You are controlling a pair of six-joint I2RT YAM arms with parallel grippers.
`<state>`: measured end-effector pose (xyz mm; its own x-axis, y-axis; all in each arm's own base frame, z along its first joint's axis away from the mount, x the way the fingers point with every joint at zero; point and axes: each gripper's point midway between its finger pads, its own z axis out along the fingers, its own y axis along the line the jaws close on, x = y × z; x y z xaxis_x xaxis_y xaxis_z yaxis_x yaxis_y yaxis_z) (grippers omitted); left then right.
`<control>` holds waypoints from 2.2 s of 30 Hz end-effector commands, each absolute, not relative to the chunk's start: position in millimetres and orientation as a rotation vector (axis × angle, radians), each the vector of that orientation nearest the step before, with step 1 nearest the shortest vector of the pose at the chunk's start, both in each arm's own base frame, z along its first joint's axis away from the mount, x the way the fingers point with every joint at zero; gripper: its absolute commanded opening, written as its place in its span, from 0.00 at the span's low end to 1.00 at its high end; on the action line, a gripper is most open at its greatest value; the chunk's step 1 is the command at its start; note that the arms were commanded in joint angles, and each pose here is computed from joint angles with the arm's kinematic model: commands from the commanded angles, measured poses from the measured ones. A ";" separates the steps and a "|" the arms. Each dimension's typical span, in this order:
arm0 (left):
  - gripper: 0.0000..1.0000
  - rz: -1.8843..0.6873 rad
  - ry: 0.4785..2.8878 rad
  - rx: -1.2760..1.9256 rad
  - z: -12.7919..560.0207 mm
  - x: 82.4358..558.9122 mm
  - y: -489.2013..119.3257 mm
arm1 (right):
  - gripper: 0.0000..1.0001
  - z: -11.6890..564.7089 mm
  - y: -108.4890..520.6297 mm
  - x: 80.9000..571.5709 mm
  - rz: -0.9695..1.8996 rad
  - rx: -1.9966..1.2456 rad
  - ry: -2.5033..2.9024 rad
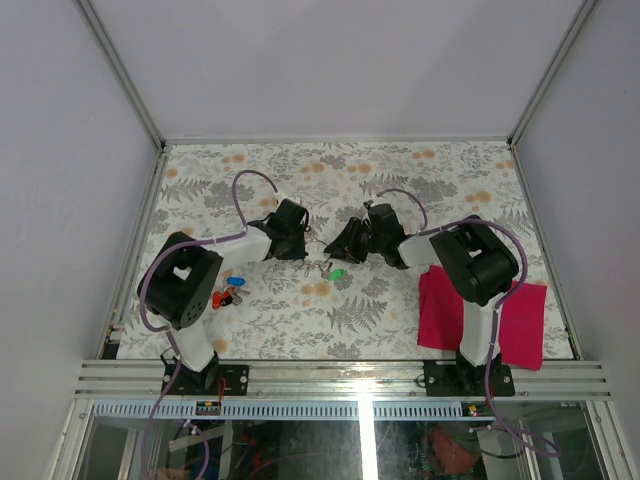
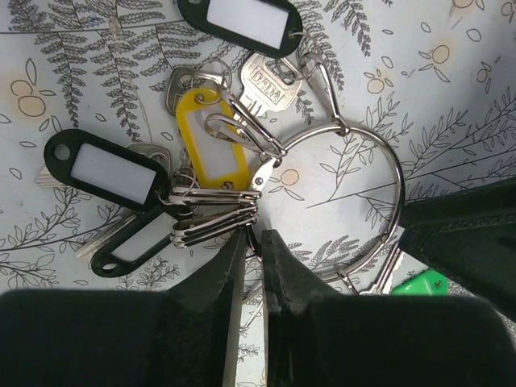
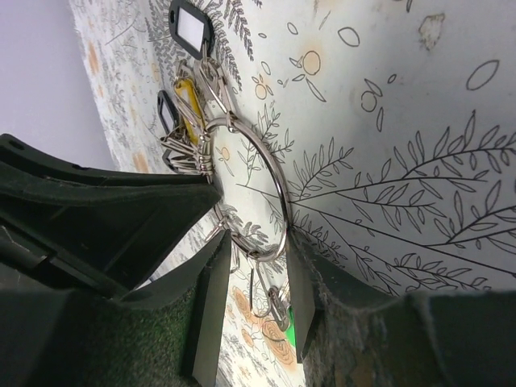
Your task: Put the keys on the keyring
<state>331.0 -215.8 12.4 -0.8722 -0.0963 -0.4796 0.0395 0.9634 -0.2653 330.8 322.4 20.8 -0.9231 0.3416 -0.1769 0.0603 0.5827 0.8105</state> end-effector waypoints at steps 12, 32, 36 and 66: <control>0.09 -0.406 2.724 0.035 -21.0 304.5 -224.1 | 0.39 36.5 342.8 331.3 1.545 0.362 2.285; 0.08 -0.662 2.727 0.010 -19.8 282.0 -246.9 | 0.34 65.5 348.9 337.9 1.717 0.359 2.076; 0.09 -0.734 2.718 0.015 -16.3 279.0 -254.8 | 0.35 71.1 349.1 337.7 1.726 0.339 2.055; 0.18 -0.790 2.648 -0.002 3.3 278.7 -257.6 | 0.03 75.9 337.2 327.3 1.558 0.175 2.094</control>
<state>316.2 -260.8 17.3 -0.8792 -0.1613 -0.4483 0.1214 0.8340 -0.5382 324.2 341.9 69.3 -0.8926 0.4096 -0.1886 -0.0945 0.2391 0.9664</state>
